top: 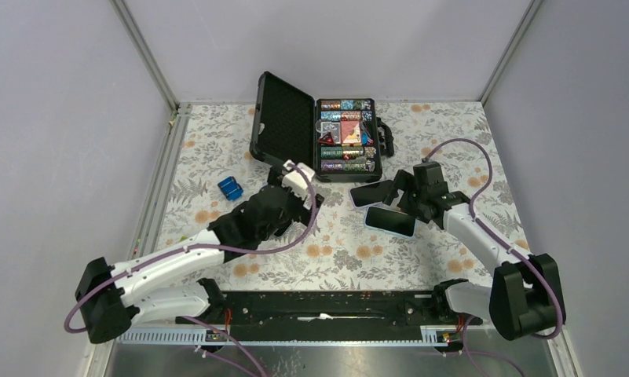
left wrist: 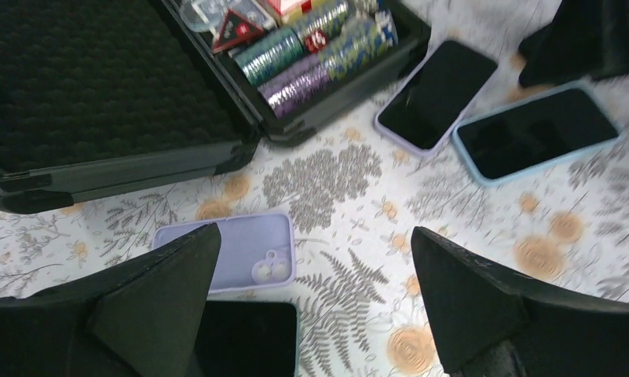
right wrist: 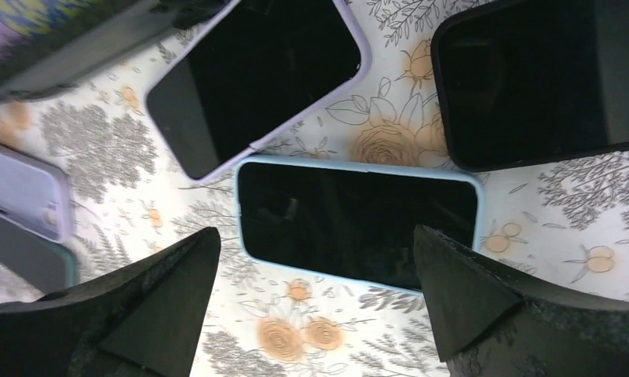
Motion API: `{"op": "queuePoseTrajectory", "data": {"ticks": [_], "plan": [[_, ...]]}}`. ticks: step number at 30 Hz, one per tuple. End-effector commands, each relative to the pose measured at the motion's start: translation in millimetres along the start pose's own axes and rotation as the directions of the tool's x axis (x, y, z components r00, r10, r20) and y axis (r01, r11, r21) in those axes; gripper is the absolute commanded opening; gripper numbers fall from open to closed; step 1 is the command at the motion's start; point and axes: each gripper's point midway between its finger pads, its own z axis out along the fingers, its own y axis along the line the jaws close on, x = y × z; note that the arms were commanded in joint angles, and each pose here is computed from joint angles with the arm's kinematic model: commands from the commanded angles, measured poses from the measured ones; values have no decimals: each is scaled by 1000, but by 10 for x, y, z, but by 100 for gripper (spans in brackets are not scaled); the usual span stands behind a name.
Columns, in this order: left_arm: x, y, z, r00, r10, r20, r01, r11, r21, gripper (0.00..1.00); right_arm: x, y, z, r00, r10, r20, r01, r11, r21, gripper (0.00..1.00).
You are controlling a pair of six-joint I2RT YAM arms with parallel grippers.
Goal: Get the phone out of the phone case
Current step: Place the phone at the center of the board, then pick up the phone at the center of the board.
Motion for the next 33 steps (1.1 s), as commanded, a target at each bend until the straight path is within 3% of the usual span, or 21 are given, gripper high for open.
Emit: {"op": "queuePoseTrajectory", "data": {"ticks": [1, 5, 12, 21, 25, 29, 33], "plan": [[-485, 132, -144, 953, -201, 228, 213, 977, -30, 99, -191, 72, 23, 965, -261, 18, 261, 965, -30, 100], [-560, 134, -261, 925, -224, 306, 232, 973, 12, 99, -190, 174, 167, 885, -464, -43, 458, 883, -105, 100], [-598, 79, -384, 908, -253, 335, 242, 967, 75, 99, -174, 122, 505, 856, -481, -192, 477, 876, -69, 100], [-603, 61, -428, 903, -256, 346, 237, 967, 96, 99, 203, 135, 622, 870, -373, -321, 349, 928, -132, 99], [-595, 40, -422, 904, -257, 342, 234, 966, 106, 99, 318, 70, 579, 881, -325, -345, 305, 946, -112, 100], [-592, 24, -419, 907, -256, 334, 231, 966, 111, 99, 545, -76, 472, 864, -244, -441, 247, 968, -53, 100], [-589, 19, -440, 906, -258, 335, 231, 966, 119, 99, 712, -178, 342, 871, -210, -444, 212, 976, -47, 100]]}}
